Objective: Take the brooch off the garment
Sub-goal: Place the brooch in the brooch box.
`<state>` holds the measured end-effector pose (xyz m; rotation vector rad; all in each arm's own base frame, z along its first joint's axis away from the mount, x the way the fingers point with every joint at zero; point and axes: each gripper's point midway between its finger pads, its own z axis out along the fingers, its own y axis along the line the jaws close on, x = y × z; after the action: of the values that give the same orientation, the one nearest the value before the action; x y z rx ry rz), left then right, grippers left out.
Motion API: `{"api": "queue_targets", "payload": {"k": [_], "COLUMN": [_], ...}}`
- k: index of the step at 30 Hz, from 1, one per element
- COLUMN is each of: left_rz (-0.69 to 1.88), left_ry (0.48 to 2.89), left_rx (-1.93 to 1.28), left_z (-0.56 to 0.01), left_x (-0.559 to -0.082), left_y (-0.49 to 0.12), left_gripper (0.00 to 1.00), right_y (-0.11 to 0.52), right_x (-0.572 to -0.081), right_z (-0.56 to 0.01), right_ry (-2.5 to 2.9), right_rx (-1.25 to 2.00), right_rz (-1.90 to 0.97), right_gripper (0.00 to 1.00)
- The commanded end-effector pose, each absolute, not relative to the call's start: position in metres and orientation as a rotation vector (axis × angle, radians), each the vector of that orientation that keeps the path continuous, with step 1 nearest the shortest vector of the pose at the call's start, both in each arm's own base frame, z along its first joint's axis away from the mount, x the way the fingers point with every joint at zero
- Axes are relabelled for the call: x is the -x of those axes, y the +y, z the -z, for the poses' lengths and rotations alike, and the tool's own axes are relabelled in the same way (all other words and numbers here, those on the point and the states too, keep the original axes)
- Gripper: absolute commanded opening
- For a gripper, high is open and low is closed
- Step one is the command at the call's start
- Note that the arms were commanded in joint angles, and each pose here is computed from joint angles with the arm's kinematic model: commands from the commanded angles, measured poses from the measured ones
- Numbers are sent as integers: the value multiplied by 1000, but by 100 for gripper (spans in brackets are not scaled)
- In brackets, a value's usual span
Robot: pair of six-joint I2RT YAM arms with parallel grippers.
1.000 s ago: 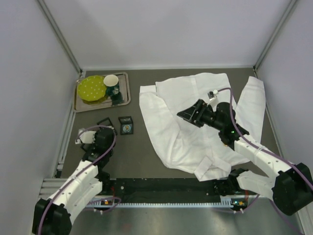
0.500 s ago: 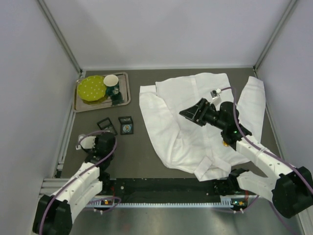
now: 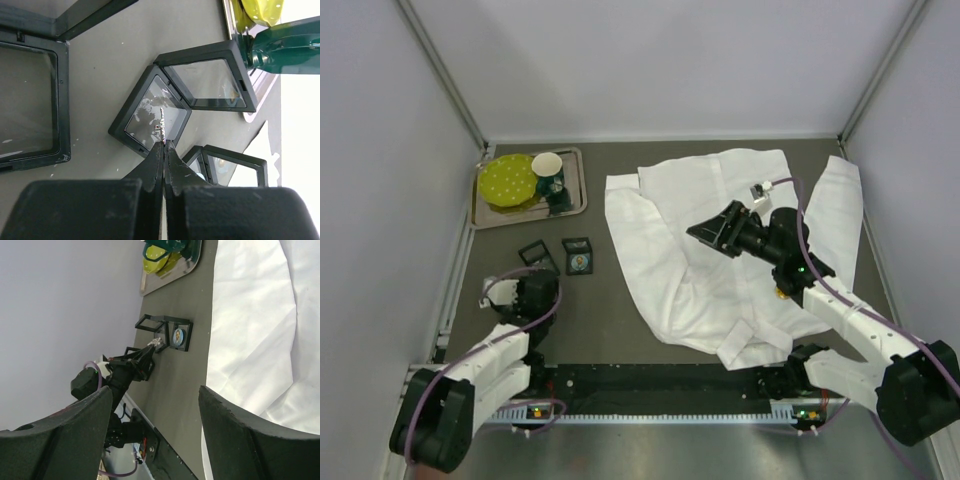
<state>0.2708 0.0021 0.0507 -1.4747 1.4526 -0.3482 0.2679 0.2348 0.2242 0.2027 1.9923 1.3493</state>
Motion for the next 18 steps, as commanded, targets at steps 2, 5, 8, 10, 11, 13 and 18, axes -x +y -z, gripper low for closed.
{"api": "queue_targets", "payload": {"k": [2,5,8,10,11,13,18], "left_rz": [447,487,457,463,464,475,476], "left_ry": [1344,1312,1319,1316,1321,1321,1292], "left_rx": [1497,1487,1483,1486,1489,1486,1476], "left_z": [-63,-65,-64,-64,-63,-64,-69], "left_x": [-285,-284,-281,-279,-278,-276,-276], "left_y": [1,1,4,5,4,4,7], "left_gripper": [0,0,0,0,0,0,0], "right_y": [229,229,228,229,229,229,230], "right_x": [-270,-270,-270,-269,-270,-269,-269], "right_z": [-238,-236,-237,-237,-239,-240,-239], "right_ry": [1933,1937,1934,1932,1929,1928,1928], "right_rx": [-172,-171,-173,-170,-169,-167,-168], "right_rz": [-1349,-1346,-1346,-1350,-1351,-1353,-1359], "right_gripper": [69,69,69,69,69,69,69]}}
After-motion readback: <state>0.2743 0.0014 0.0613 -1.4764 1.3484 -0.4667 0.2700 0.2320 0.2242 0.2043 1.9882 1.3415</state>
